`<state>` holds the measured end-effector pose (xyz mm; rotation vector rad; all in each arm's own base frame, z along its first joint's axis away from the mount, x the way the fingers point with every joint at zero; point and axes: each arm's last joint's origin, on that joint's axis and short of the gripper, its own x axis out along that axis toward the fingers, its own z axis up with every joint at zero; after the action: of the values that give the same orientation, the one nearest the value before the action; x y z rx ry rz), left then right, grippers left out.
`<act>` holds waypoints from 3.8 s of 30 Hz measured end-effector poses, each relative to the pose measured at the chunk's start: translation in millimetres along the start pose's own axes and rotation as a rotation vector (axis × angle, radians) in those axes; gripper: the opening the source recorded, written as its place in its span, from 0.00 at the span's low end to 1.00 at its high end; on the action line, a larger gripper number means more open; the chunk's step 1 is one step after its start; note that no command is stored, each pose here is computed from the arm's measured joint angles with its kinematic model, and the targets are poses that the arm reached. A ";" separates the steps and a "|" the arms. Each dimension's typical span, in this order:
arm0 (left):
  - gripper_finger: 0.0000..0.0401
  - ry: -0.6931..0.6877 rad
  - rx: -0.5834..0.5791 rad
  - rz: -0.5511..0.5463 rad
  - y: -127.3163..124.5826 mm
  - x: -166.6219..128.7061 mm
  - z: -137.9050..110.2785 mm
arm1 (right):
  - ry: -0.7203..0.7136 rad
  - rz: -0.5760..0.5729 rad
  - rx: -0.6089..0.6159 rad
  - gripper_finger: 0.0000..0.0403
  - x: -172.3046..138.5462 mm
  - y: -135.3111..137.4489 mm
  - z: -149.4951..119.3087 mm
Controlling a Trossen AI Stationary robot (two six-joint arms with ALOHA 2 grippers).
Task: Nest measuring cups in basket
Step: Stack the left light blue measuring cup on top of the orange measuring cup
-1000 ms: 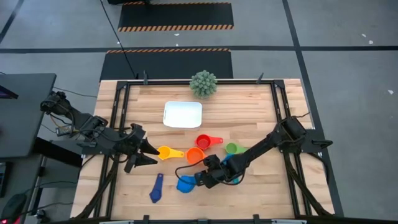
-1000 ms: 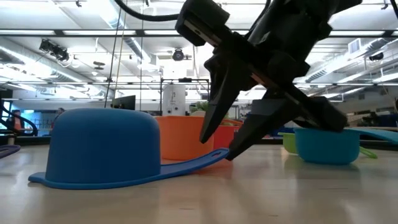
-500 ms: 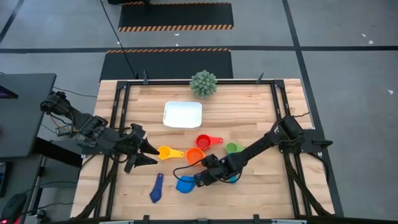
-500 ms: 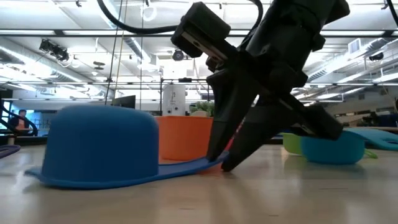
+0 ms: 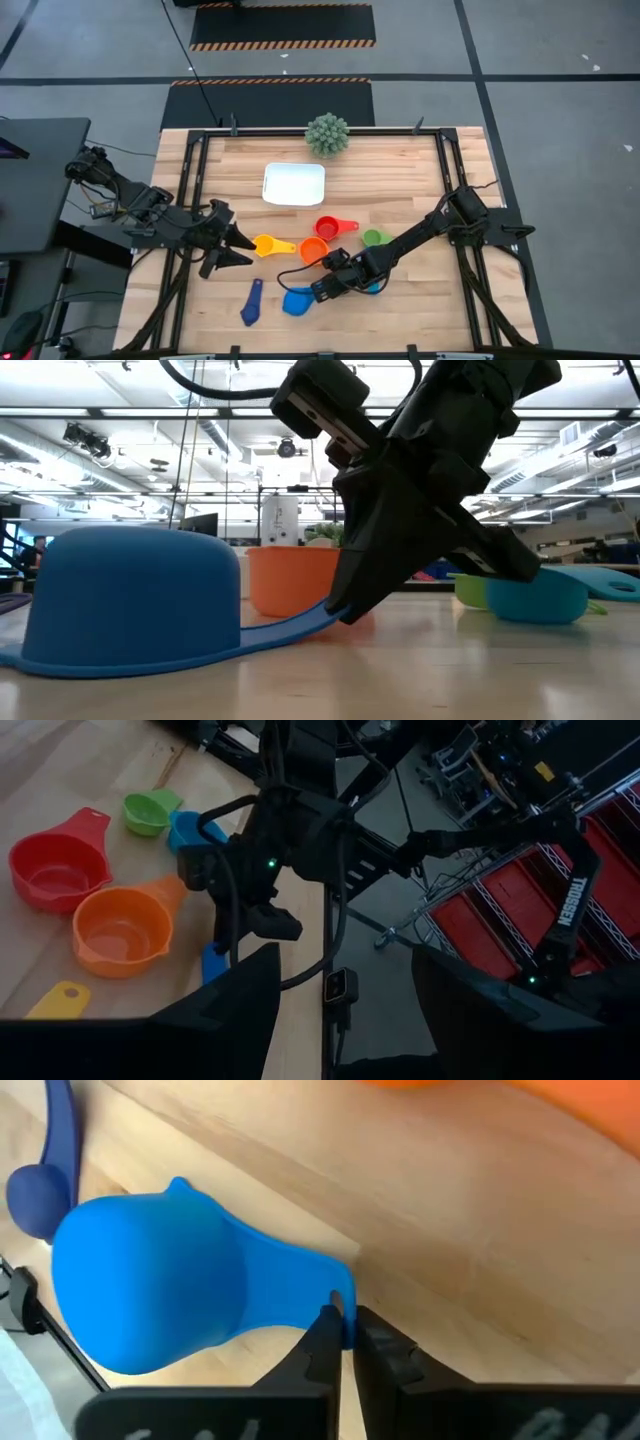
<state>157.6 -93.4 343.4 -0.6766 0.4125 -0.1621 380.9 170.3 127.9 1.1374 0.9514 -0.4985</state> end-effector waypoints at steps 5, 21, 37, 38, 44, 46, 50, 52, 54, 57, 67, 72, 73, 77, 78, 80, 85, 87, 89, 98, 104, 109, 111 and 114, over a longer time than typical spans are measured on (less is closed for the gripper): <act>0.58 0.000 -0.005 -0.001 -0.1 0.0 -0.1 | -0.002 0.027 -0.015 0.04 -1.2 2.8 0.2; 0.58 -0.023 -0.032 0.032 1.2 1.0 0.2 | -0.091 0.090 -0.204 0.03 -37.4 17.3 19.6; 0.58 0.103 -0.035 0.126 3.8 48.6 -21.0 | -0.239 0.167 -0.554 0.03 -93.2 33.6 45.4; 0.58 0.107 -0.039 0.113 3.1 50.2 -20.9 | -0.257 0.168 -0.586 0.03 -98.2 34.6 46.1; 0.58 0.138 -0.061 0.066 4.5 57.2 -17.8 | -0.346 0.150 -0.799 0.03 -128.4 37.1 50.0; 0.58 0.142 -0.065 0.064 6.7 58.0 -15.4 | -0.371 0.158 -0.882 0.03 -139.2 38.6 50.9; 0.58 0.143 -0.059 0.048 11.7 59.9 -8.5 | -0.422 0.174 -1.021 0.03 -160.4 40.7 52.5; 0.58 0.148 -0.045 0.033 13.7 60.6 -5.5 | -0.446 0.185 -1.058 0.03 -171.3 41.2 53.5; 0.58 0.146 -0.026 0.031 16.8 61.3 -2.0 | -0.465 0.199 -1.072 0.03 -182.4 41.2 54.4; 0.58 0.142 -0.005 0.043 24.9 64.2 4.8 | -0.478 0.204 -1.080 0.03 -196.5 38.8 57.5; 0.58 0.147 0.006 0.028 51.7 84.6 24.4 | -0.430 0.092 -1.112 0.03 -223.7 19.2 55.8; 0.58 0.148 -0.006 -0.015 61.8 104.5 28.8 | -0.409 0.024 -1.132 0.03 -229.5 10.7 52.7; 0.58 0.158 -0.009 -0.021 63.7 108.1 28.4 | -0.401 0.014 -1.136 0.03 -230.9 8.9 52.3; 0.58 0.165 -0.015 -0.049 70.2 121.4 29.0 | -0.361 -0.045 -1.144 0.03 -231.3 1.2 51.7; 0.58 0.155 -0.013 -0.059 70.7 123.9 29.8 | -0.361 -0.044 -1.144 0.03 -230.3 -0.2 51.4; 0.58 0.130 -0.009 -0.079 70.7 127.5 32.1 | -0.366 -0.027 -1.145 0.03 -229.3 -2.2 49.9; 0.58 0.118 -0.019 -0.130 72.0 131.8 35.8 | -0.366 0.024 -1.159 0.03 -234.6 -2.6 45.1; 0.58 0.117 -0.032 -0.148 73.5 131.1 38.8 | -0.380 0.056 -1.156 0.03 -241.6 -2.2 45.0; 0.58 0.118 -0.039 -0.173 74.5 130.5 41.6 | -0.402 0.083 -1.152 0.03 -248.9 -2.1 45.8; 0.58 0.062 -0.042 -0.285 68.8 128.6 52.0 | -0.495 0.182 -1.121 0.03 -269.1 1.6 52.0; 0.58 0.040 -0.037 -0.292 67.7 128.3 53.7 | -0.527 0.208 -1.090 0.03 -270.8 4.6 56.2; 0.56 0.014 -0.029 -0.313 65.4 127.5 56.3 | -0.551 0.222 -1.076 0.03 -271.7 6.8 58.7; 0.53 0.014 -0.028 -0.314 65.4 127.5 56.3 | -0.558 0.228 -1.080 0.03 -272.2 7.5 58.7; 0.46 0.018 -0.027 -0.319 64.9 127.5 56.1 | -0.559 0.228 -1.081 0.03 -272.2 7.6 58.7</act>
<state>297.7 -46.5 301.0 -0.7654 0.3218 -0.4657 264.1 86.3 366.4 0.0908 0.4486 -0.0492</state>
